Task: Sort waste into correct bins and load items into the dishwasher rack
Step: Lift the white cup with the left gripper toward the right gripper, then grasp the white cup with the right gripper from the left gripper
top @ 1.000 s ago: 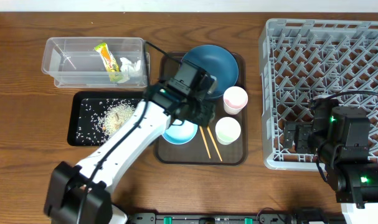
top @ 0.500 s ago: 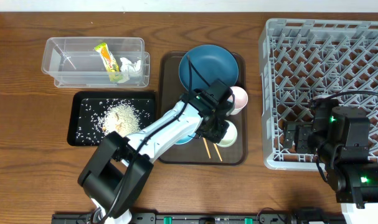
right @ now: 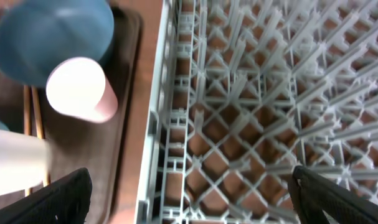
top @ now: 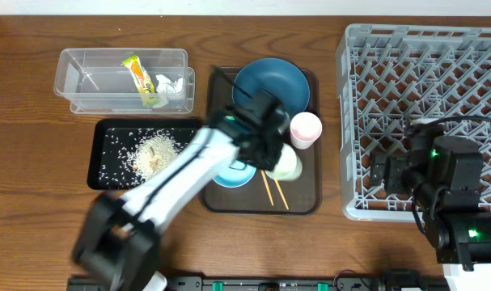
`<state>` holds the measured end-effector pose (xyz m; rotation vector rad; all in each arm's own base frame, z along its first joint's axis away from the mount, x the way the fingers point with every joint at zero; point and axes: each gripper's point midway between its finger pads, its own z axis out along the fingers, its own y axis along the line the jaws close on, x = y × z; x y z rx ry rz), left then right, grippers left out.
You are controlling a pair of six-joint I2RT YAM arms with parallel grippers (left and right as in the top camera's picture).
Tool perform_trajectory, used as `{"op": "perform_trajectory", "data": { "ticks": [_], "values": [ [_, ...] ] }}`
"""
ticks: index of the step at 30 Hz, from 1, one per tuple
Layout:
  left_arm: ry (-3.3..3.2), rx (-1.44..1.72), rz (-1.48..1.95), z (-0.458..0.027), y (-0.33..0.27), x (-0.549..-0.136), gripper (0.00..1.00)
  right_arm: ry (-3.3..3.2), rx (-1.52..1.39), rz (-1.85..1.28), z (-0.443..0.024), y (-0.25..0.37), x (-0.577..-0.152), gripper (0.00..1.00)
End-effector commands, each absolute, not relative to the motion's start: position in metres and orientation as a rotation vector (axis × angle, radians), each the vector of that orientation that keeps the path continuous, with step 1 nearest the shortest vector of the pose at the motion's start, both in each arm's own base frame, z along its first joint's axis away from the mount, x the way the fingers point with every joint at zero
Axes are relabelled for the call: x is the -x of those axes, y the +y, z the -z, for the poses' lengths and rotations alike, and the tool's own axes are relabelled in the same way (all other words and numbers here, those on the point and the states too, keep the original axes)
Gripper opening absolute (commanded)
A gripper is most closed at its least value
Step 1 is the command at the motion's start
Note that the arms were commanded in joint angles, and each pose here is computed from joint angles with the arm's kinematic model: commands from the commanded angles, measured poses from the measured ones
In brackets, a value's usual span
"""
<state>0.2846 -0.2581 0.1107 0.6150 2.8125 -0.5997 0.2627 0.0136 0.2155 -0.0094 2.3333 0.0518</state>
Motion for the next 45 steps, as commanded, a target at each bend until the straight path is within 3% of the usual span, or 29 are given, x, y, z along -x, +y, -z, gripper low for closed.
{"op": "perform_trajectory", "data": {
  "ticks": [1, 8, 14, 24, 28, 45],
  "values": [
    [2.701, -0.478, 0.805, -0.164, -0.250, -0.293, 0.06, 2.273, 0.050, -0.111, -0.231, 0.024, -0.270, 0.99],
    [2.476, -0.337, 1.398, -0.235, -0.242, -0.310, 0.06, 2.030, 0.659, -0.706, -0.257, 0.127, -0.261, 0.99],
    [2.393, -0.323, 1.735, -0.259, -0.242, -0.305, 0.06, 1.810, 0.856, -1.071, -0.283, 0.166, -0.242, 0.99],
    [2.281, -0.431, 2.007, -0.284, -0.250, -0.288, 0.06, 1.668, 0.976, -1.202, -0.286, 0.177, -0.240, 0.99],
    [2.279, -0.467, 2.032, -0.286, -0.256, -0.281, 0.06, 1.593, 1.016, -1.206, -0.294, 0.179, -0.243, 0.91],
    [2.315, -0.597, 2.016, -0.281, -0.290, -0.256, 0.06, 1.452, 1.069, -1.236, -0.316, 0.183, -0.246, 0.88]
  ]
}}
